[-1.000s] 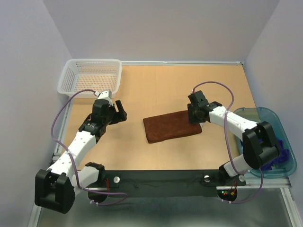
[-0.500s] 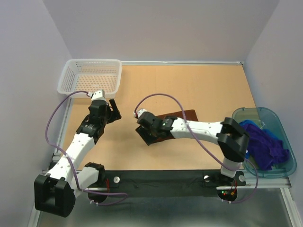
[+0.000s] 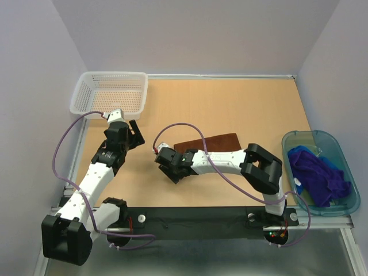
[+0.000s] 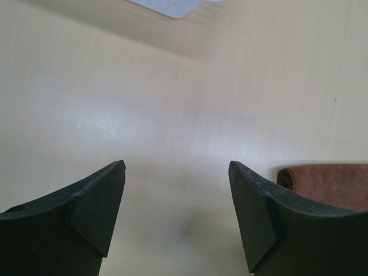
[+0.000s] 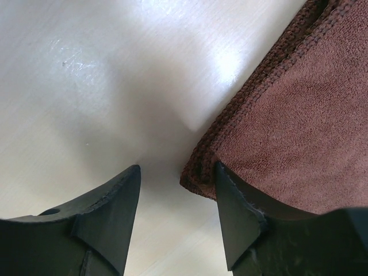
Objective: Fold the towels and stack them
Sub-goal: Neatly place the folded towel into the bin
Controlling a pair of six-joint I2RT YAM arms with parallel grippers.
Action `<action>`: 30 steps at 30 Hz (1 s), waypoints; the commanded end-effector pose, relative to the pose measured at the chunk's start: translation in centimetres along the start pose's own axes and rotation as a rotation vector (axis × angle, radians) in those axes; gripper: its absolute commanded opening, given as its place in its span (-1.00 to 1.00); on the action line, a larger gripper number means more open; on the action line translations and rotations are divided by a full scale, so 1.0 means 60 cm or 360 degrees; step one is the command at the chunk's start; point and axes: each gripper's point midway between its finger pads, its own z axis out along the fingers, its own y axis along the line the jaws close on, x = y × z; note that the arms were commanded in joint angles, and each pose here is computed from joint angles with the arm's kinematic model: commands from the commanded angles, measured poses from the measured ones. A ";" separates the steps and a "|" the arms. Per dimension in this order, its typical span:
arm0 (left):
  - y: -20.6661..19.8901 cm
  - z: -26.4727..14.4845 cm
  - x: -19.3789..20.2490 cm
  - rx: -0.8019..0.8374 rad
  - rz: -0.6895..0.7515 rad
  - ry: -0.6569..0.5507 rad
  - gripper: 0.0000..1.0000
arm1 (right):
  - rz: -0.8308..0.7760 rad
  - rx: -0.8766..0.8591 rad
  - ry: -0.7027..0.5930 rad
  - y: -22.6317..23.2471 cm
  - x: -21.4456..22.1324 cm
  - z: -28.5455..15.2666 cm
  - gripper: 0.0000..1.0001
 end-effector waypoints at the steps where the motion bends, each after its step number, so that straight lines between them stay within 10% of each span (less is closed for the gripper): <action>1: -0.004 -0.004 -0.027 0.0006 -0.0032 -0.0066 0.67 | -0.0053 0.0088 0.0062 0.000 0.021 0.011 0.16; 24: -0.015 0.011 -0.004 0.0069 -0.0004 0.0036 0.67 | -0.0065 0.0395 0.0200 -0.056 0.094 0.035 0.02; 30: -0.019 0.015 0.005 0.0093 0.0004 0.0072 0.67 | -0.0094 0.0266 0.0294 -0.033 0.117 0.046 -0.37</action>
